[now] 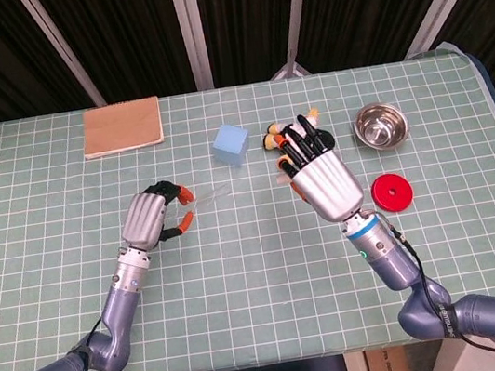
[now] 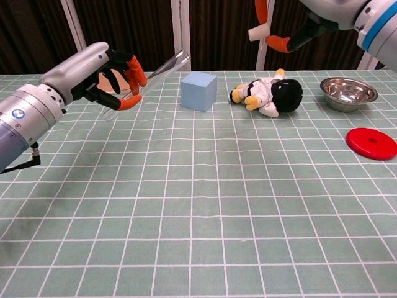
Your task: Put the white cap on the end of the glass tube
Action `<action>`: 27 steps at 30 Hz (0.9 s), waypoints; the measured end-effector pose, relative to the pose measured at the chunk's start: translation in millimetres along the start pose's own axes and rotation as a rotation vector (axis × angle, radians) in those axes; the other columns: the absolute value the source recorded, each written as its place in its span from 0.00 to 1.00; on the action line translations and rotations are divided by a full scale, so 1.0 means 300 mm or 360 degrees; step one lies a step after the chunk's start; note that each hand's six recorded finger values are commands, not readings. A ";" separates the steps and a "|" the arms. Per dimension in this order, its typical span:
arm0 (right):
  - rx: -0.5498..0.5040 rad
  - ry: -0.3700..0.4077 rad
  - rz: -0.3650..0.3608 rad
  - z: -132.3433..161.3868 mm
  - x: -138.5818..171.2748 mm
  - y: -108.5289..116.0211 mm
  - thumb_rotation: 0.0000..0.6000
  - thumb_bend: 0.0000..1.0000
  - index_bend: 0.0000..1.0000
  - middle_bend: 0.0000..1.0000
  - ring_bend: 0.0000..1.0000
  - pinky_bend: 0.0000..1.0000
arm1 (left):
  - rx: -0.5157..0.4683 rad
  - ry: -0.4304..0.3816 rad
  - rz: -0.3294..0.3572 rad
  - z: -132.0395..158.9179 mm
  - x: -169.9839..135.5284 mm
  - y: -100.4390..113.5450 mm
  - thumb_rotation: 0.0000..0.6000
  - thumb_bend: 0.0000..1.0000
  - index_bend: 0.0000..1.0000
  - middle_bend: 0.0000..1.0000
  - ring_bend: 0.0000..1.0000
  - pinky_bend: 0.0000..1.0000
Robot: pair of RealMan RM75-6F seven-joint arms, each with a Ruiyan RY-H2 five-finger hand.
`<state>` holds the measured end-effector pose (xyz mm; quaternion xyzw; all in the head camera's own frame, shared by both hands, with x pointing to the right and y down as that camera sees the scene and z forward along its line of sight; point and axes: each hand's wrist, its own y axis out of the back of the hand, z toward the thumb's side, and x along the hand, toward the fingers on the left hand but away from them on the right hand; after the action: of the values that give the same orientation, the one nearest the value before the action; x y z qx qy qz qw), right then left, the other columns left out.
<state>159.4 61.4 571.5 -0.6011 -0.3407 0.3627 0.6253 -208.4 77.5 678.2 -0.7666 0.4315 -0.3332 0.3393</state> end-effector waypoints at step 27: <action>0.0143 0.0148 -0.0024 0.117 -0.095 -0.034 1.00 0.41 0.60 0.24 0.20 0.08 | -0.0021 -0.0026 -0.0044 0.064 0.024 -0.043 1.00 0.75 0.52 0.55 0.34 0.42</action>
<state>115.3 54.2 583.7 -0.5860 -0.2992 0.3447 0.6695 -184.6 80.8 679.5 -0.7773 0.4204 -0.3288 0.3331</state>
